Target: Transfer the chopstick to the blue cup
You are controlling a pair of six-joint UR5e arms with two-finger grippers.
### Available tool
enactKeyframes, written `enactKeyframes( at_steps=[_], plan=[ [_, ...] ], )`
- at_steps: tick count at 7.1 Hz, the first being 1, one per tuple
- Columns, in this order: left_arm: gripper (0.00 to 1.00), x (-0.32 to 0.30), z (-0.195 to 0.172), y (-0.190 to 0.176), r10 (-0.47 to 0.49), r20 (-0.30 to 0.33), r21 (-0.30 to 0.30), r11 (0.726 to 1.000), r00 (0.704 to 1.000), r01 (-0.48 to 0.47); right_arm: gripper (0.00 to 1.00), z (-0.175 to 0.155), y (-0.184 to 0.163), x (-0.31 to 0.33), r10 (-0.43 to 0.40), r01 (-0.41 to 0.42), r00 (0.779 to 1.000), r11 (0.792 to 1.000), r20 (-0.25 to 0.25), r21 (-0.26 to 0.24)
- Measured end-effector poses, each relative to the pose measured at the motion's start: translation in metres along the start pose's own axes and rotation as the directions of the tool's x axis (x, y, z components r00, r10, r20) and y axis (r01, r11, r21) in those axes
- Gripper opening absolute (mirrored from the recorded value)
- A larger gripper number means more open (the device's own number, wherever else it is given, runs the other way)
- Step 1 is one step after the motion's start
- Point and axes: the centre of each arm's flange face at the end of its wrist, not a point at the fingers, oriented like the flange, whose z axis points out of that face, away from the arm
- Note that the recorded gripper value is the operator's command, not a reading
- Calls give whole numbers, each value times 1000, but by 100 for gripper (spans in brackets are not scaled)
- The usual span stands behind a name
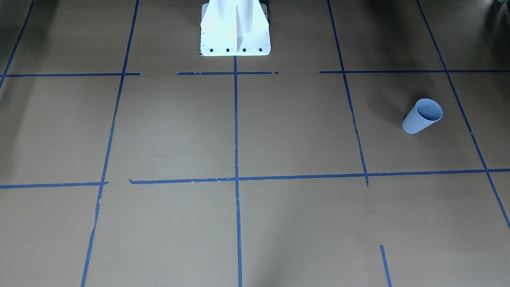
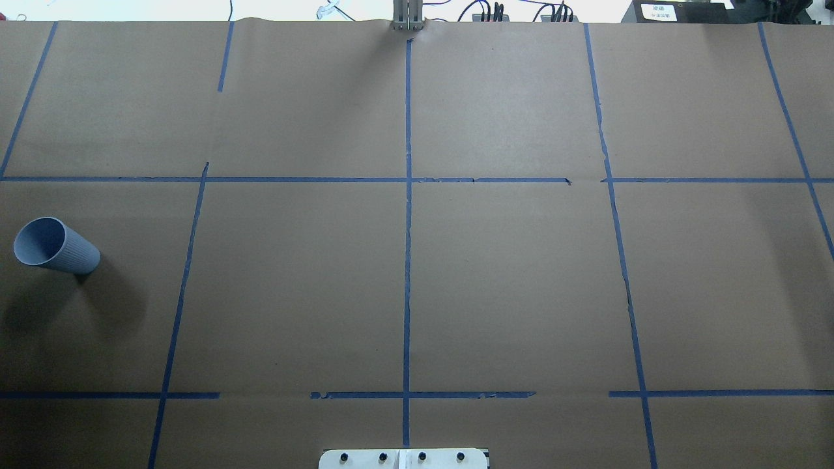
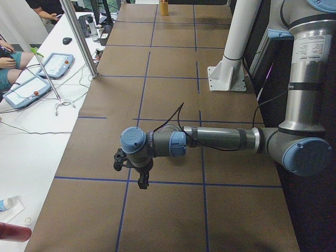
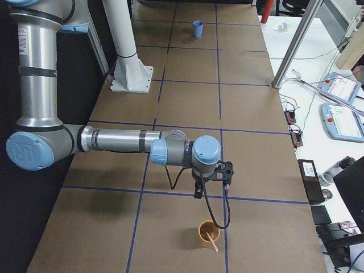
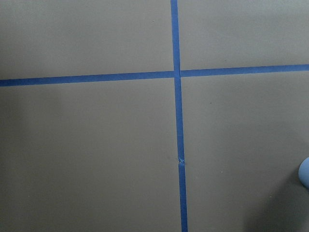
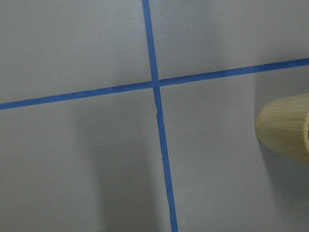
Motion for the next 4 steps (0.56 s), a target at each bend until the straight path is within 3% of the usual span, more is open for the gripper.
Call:
enactKeyframes(
  at_steps=[4],
  plan=[
    [100, 2, -2, 0, 3, -1, 4, 1000, 1000, -3, 100, -1, -1, -1, -1, 1, 1000, 1000, -9, 4]
  ],
)
